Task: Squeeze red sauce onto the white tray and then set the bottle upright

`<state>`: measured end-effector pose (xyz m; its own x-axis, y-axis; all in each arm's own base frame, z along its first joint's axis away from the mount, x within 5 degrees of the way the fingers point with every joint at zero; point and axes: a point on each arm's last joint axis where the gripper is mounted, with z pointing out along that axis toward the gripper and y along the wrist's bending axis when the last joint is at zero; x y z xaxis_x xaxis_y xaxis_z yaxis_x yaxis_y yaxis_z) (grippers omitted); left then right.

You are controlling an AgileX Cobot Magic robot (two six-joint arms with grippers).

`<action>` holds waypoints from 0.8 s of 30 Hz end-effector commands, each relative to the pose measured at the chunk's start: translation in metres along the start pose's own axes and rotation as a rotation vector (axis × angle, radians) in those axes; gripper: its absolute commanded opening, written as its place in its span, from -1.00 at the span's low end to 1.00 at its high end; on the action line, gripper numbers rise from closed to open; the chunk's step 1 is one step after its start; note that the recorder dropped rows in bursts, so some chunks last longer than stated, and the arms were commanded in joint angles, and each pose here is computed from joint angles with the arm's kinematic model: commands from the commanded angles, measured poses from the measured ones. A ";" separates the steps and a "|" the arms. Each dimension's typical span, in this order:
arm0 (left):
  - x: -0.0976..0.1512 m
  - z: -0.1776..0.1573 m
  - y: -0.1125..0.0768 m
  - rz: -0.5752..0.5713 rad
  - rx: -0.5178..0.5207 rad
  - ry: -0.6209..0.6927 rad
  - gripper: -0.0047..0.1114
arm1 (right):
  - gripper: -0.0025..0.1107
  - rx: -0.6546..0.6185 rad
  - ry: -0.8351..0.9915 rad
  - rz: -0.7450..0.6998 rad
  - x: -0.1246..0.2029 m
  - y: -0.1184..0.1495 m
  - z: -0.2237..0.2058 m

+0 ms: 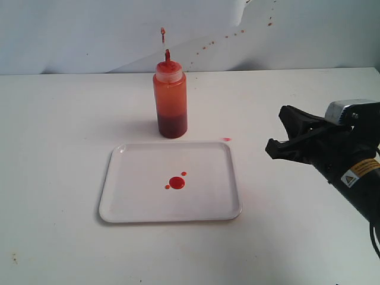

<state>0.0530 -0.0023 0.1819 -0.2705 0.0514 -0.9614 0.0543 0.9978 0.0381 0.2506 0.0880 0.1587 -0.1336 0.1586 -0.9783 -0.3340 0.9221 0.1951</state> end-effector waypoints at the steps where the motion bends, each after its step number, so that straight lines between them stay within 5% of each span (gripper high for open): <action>1: 0.001 0.000 0.000 0.001 0.005 -0.005 -0.92 | -0.96 -0.006 -0.017 0.002 -0.002 0.001 -0.001; 24: 0.001 0.000 0.000 0.001 0.005 -0.005 -0.92 | -0.96 -0.054 -0.258 -0.006 -0.063 0.014 -0.023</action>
<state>0.0530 -0.0023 0.1819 -0.2705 0.0514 -0.9614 0.0543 0.9978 0.0381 0.2360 0.0830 0.2174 0.0763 0.2294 -0.9703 -0.3750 0.9083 0.1852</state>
